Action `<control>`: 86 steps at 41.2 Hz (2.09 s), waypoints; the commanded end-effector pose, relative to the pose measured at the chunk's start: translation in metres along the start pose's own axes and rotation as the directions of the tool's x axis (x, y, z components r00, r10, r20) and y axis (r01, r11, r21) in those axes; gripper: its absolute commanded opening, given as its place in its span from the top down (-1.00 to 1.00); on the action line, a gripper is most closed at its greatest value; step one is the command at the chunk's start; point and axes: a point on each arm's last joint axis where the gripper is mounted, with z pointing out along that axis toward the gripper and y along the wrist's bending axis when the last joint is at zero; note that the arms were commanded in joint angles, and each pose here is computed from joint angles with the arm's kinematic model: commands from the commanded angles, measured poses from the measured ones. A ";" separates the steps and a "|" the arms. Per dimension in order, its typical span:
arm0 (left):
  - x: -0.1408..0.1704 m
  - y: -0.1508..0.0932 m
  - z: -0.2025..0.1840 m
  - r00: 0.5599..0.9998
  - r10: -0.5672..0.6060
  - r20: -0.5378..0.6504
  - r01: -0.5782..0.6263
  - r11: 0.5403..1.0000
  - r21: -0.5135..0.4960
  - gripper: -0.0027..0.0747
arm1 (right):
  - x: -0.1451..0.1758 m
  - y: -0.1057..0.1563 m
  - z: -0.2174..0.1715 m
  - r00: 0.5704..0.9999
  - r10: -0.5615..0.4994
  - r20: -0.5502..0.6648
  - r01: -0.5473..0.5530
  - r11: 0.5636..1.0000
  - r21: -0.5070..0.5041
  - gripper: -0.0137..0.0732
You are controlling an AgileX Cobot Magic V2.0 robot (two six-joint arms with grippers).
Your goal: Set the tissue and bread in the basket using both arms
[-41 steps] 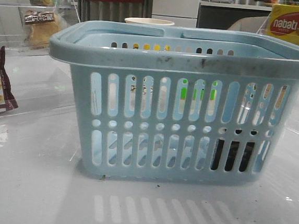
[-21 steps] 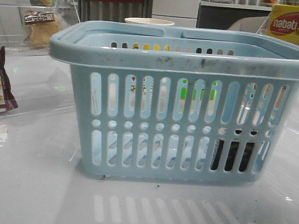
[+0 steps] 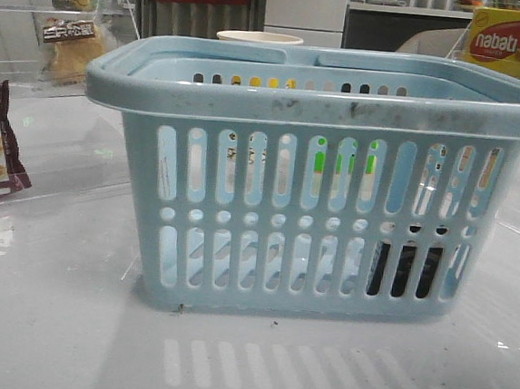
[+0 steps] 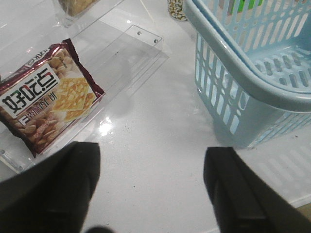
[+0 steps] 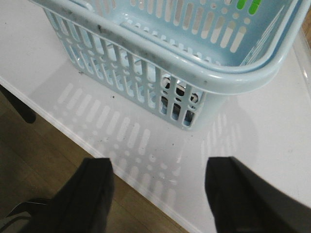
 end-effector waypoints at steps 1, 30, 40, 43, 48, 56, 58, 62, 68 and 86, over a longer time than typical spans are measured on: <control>-0.024 0.001 0.009 0.996 0.000 0.086 0.000 1.000 -0.001 -0.75 | -0.012 -0.001 -0.005 0.996 -0.015 0.088 0.014 1.000 0.016 -0.51; -0.154 0.082 0.186 0.996 -0.085 -0.007 0.083 0.983 -0.162 -0.76 | -0.012 -0.001 -0.005 0.996 -0.015 0.088 0.014 1.000 0.016 -0.51; -0.178 0.104 0.229 0.988 -0.122 0.090 0.136 0.976 -0.168 -0.76 | -0.012 -0.001 -0.005 0.996 -0.015 0.088 0.014 1.000 0.016 -0.51; -0.180 0.106 0.242 0.987 -0.119 0.111 0.136 0.976 -0.168 -0.76 | -0.012 -0.001 -0.005 0.996 -0.015 0.088 0.014 1.000 0.016 -0.51; -0.175 0.109 0.263 0.985 -0.117 0.130 0.138 0.976 -0.171 -0.76 | -0.012 -0.001 -0.005 0.996 -0.015 0.088 0.014 1.000 0.016 -0.51; -0.166 0.111 0.281 0.986 -0.120 0.115 0.139 0.975 -0.172 -0.70 | -0.012 -0.001 -0.005 0.996 -0.015 0.088 0.014 1.000 0.016 -0.51; -0.165 0.111 0.282 0.986 -0.121 0.113 0.139 0.975 -0.172 -0.60 | -0.012 -0.001 -0.005 0.996 -0.015 0.088 0.014 1.000 0.016 -0.51; -0.165 0.112 0.282 0.987 -0.117 0.111 0.135 0.976 -0.173 -0.37 | -0.012 -0.001 -0.005 0.996 -0.015 0.088 0.014 1.000 0.016 -0.51; -0.165 0.112 0.282 0.987 -0.115 0.110 0.133 0.976 -0.175 -0.04 | -0.012 -0.001 -0.005 0.996 -0.015 0.088 0.014 1.000 0.016 -0.51; -0.180 0.110 0.264 0.989 -0.118 0.086 0.131 0.977 -0.169 0.57 | -0.012 -0.001 -0.005 0.996 -0.015 0.088 0.014 1.000 0.016 -0.51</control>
